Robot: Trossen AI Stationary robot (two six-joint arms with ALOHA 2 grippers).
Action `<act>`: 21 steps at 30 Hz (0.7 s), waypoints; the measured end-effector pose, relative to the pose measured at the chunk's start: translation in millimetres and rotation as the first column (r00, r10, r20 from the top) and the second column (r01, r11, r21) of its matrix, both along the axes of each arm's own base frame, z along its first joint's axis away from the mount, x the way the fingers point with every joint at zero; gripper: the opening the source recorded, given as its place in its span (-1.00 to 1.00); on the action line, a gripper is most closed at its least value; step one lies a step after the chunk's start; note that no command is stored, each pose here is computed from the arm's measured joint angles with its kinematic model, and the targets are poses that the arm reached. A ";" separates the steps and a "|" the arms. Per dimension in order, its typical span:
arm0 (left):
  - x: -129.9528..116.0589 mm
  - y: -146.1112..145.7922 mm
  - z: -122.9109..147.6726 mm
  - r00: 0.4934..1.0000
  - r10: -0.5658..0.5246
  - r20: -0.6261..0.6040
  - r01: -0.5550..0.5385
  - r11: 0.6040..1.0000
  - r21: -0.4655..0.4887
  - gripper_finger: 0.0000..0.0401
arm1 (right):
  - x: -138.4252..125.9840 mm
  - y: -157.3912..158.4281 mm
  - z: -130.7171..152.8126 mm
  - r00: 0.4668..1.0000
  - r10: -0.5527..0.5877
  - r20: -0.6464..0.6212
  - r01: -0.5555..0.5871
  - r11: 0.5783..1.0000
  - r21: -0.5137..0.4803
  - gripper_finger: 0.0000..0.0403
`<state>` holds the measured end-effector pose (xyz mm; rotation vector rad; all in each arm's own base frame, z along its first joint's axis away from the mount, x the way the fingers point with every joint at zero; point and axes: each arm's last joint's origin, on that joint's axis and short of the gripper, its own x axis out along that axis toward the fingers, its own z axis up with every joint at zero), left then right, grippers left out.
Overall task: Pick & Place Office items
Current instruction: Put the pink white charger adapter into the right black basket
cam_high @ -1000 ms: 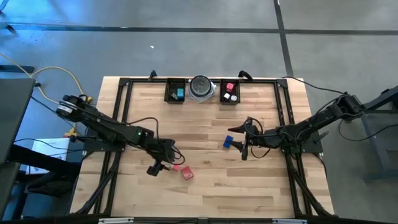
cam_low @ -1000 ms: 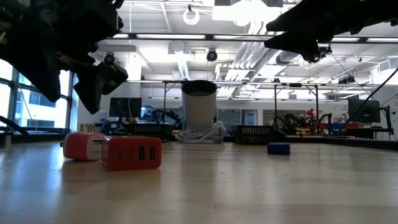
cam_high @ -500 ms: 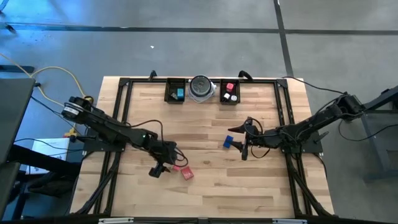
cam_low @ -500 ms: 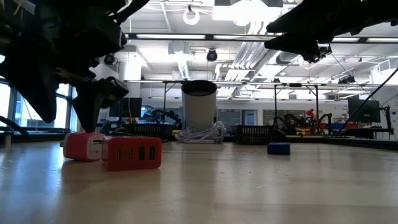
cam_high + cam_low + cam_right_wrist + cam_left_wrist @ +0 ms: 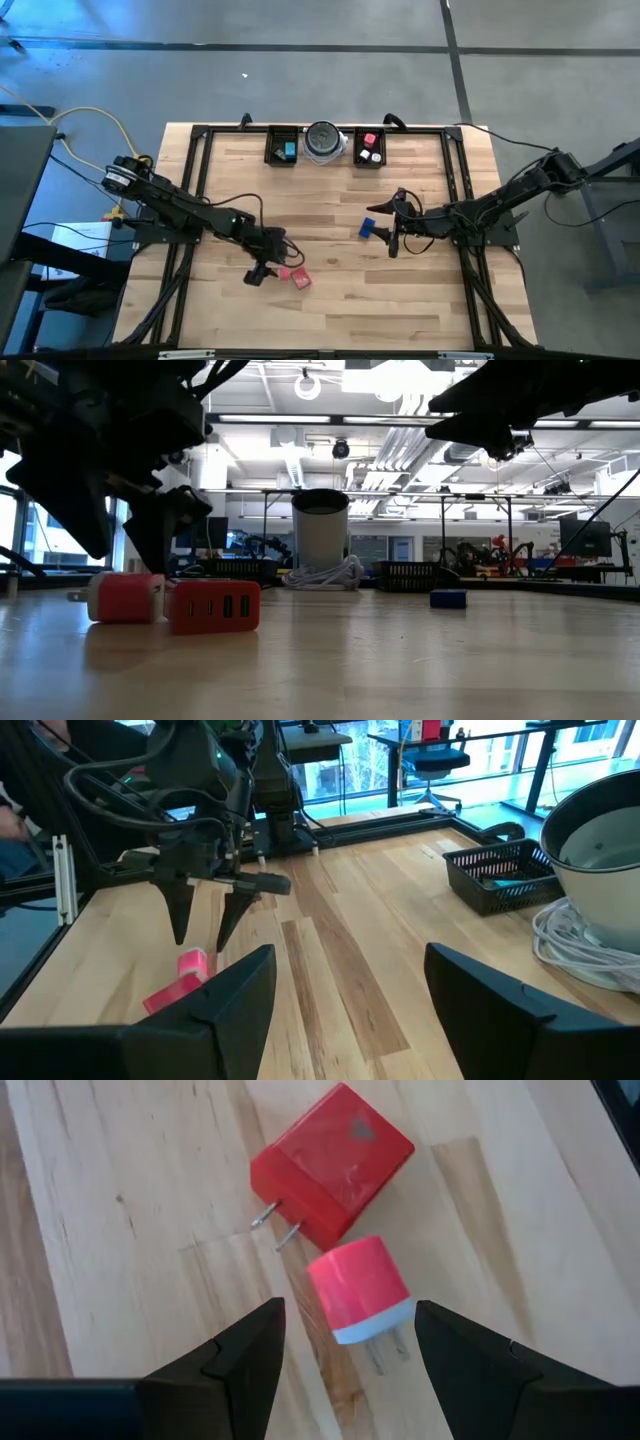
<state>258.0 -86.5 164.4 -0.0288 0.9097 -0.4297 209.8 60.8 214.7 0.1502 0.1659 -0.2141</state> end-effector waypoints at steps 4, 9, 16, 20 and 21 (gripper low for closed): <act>0.7 -0.8 0.9 0.999 0.042 -0.021 -0.043 0.997 -0.057 0.09 | 0.0 0.0 0.0 1.000 0.000 0.000 0.000 1.000 0.000 0.20; 2.0 -5.5 3.7 0.999 0.044 -0.015 -0.046 0.991 -0.123 0.09 | 0.0 0.1 0.0 1.000 0.000 0.000 0.000 1.000 0.000 0.20; 0.7 -12.4 3.5 0.998 0.057 -0.017 -0.058 0.990 -0.129 0.09 | 0.0 0.0 0.0 1.000 0.000 0.000 0.000 1.000 0.000 0.20; 3.3 -12.9 -2.7 0.996 0.088 -0.024 -0.090 0.991 -0.103 0.09 | 0.0 0.0 0.0 1.000 0.000 0.000 0.000 1.000 0.001 0.20; 4.7 -13.2 -4.8 0.995 0.097 -0.024 -0.099 0.990 -0.100 0.09 | 0.0 0.0 -0.1 1.000 -0.001 0.000 0.001 1.000 0.004 0.20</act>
